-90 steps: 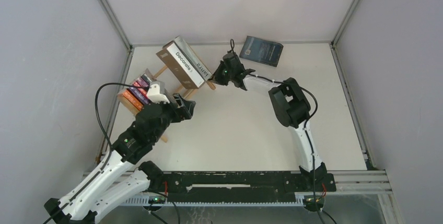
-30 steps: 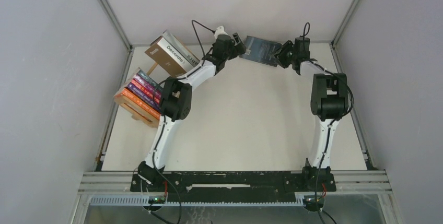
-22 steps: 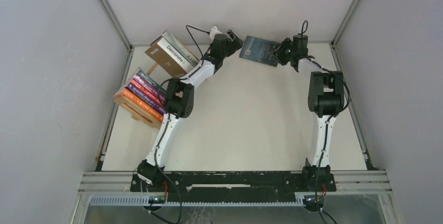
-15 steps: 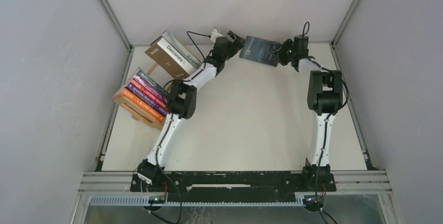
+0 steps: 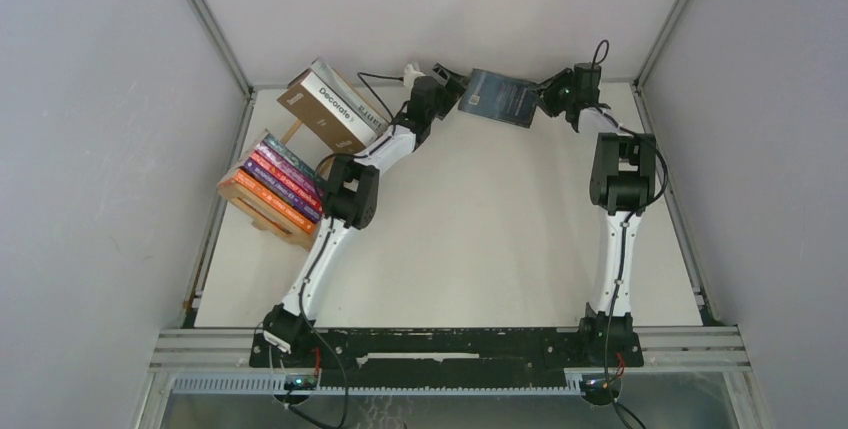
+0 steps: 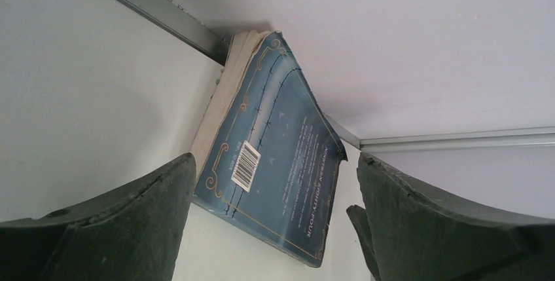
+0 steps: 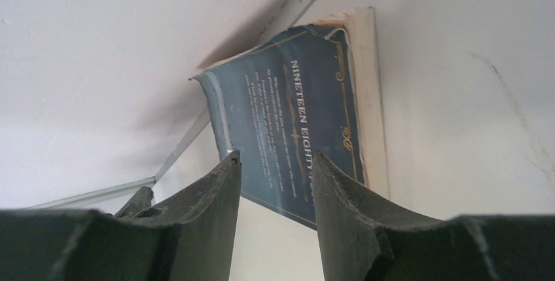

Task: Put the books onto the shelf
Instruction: Move the book to the center of the board.

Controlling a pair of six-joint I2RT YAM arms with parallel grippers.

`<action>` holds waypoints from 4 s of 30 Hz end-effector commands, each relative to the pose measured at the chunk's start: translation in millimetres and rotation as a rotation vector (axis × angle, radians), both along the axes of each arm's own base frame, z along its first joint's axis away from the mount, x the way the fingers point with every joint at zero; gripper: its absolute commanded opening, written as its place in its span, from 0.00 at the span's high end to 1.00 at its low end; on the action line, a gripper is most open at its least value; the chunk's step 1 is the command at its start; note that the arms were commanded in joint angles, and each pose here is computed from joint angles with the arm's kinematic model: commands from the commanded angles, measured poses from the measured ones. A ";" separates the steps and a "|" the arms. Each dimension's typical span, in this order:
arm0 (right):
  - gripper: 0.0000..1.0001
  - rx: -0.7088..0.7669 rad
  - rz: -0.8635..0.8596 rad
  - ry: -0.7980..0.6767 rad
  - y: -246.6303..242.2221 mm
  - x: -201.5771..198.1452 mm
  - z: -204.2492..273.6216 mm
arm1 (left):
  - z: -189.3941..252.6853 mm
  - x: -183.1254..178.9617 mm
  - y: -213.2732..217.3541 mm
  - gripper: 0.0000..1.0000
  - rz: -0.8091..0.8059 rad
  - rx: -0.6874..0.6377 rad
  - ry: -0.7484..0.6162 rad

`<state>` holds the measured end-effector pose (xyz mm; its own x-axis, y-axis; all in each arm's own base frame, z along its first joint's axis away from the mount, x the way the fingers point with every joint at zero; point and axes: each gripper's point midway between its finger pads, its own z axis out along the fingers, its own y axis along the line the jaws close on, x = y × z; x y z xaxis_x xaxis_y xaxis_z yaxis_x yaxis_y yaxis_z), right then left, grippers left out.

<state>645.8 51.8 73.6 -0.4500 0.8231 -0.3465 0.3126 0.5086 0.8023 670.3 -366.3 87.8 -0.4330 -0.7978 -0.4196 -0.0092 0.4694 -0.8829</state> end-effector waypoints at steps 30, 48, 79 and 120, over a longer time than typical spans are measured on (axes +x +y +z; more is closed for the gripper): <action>0.53 -0.062 -0.172 0.007 -17.7 11.9 -5.4 | 30.2 16.8 5.9 0.08 0.029 -0.104 -0.056; 0.55 -0.068 -0.209 0.010 -23.1 0.0 -8.9 | 33.4 13.8 -2.2 0.10 -0.004 -0.140 -0.064; 0.55 0.007 0.168 0.099 45.5 -20.6 -29.5 | 62.6 -47.6 -66.0 0.14 -0.385 -0.128 -0.095; 0.55 -0.084 0.505 0.144 144.1 -191.7 -11.5 | 86.2 -299.3 -102.1 0.24 -0.845 -0.024 -0.028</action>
<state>526.0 65.0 27.6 -0.6133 0.6440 -0.4573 0.3363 0.7368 0.5865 466.5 -388.0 60.5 -0.8437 -0.4047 -0.3526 0.0548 0.5884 -0.8067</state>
